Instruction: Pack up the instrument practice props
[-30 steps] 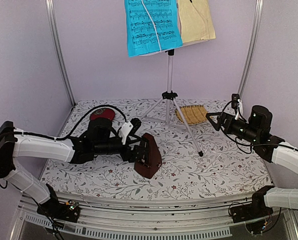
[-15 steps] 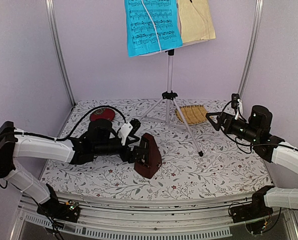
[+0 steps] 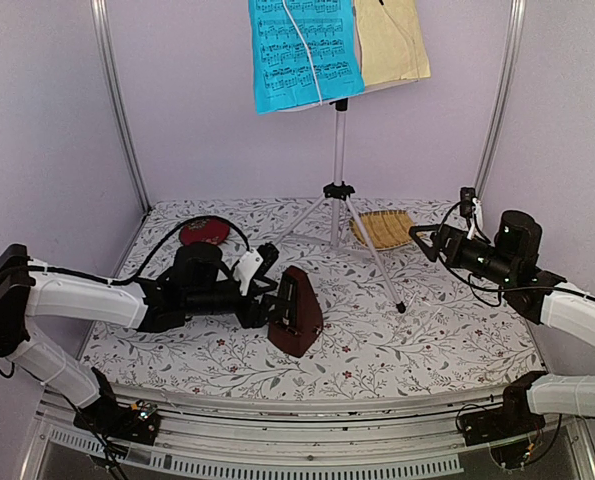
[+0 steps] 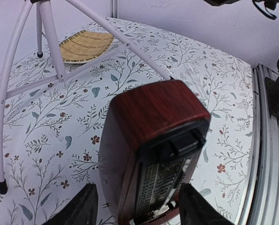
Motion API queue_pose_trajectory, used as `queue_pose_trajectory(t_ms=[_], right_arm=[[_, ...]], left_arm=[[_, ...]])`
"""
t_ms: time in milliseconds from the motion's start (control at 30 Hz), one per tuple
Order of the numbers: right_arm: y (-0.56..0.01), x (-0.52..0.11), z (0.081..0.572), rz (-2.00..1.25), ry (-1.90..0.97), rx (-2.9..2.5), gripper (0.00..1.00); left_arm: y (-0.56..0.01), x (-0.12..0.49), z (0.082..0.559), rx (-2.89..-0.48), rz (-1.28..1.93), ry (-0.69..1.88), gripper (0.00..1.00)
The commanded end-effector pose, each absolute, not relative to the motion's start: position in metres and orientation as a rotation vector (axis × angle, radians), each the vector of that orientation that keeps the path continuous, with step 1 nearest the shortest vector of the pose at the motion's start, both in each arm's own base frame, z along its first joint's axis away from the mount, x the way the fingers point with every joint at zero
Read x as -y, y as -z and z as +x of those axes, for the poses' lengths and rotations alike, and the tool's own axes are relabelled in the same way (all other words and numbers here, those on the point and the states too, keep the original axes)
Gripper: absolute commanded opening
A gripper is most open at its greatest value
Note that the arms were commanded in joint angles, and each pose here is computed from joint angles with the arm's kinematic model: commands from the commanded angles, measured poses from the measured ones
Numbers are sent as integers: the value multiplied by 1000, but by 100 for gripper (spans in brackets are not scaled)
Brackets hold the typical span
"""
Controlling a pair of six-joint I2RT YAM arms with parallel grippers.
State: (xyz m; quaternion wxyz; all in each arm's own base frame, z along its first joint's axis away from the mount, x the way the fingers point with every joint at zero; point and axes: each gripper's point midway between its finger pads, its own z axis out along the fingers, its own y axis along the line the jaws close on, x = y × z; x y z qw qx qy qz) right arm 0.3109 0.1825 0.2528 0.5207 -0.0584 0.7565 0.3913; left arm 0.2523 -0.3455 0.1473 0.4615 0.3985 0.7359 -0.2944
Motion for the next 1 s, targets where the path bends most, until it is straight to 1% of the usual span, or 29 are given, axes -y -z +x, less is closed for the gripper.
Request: queue_pose_trajectory(t_ms=[0,233,633,867,933,967], right_arm=[[-255,-184,312,-144,-955,-1800,99],[-254,-185,312,-145,-956,-1803,99],[-252,-185,312,-145,-955,-1807,99],[-252,-184,312,-144,-954,-1808,99],[-250,-184,312,-145,-953,-1810,99],[-252,-185,312,-146,-953,-1806,99]], left_arm=[[-159,346,251,-1765,970,756,59],[-160,348,251,-1757,977,770,50],[-159,347,250,-1763,972,779,42],[-160,347,251,-1760,971,784,40],[-160,347,250,-1760,970,787,40],[-160,347,250,-1760,970,789,42]])
